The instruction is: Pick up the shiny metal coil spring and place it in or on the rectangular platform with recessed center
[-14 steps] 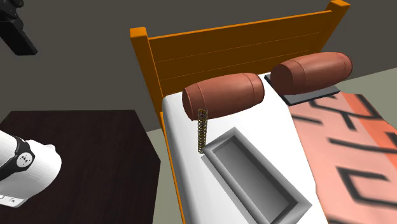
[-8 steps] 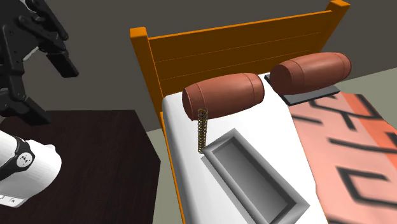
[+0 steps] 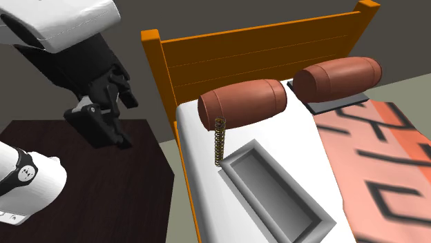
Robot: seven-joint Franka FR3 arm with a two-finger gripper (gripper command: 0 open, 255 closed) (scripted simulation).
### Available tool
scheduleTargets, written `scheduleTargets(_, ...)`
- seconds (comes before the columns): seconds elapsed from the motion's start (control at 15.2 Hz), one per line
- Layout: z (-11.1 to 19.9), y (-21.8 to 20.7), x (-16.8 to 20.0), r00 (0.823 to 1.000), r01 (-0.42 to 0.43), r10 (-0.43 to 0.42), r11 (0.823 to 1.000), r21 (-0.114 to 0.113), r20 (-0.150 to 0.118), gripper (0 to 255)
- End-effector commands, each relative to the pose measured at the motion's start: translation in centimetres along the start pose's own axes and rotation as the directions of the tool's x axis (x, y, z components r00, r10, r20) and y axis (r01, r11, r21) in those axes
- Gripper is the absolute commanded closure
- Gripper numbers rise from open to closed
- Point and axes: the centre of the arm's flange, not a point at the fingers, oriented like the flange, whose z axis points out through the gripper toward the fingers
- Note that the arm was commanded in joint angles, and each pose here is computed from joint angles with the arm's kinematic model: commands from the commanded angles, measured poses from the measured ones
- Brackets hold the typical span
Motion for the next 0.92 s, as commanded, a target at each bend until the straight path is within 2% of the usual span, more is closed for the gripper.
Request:
scheduleTargets(0.0,2.6,-0.6,0.5,0.999,0.01,-0.01,1.0,0.006,-0.034,0)
scheduleTargets(0.4,9.3,-2.9,2.6,0.992,0.042,-0.039,0.999,0.023,-0.117,0)
scheduleTargets(0.86,16.9,-5.8,5.7,0.974,0.08,-0.07,0.996,0.04,-0.215,0)
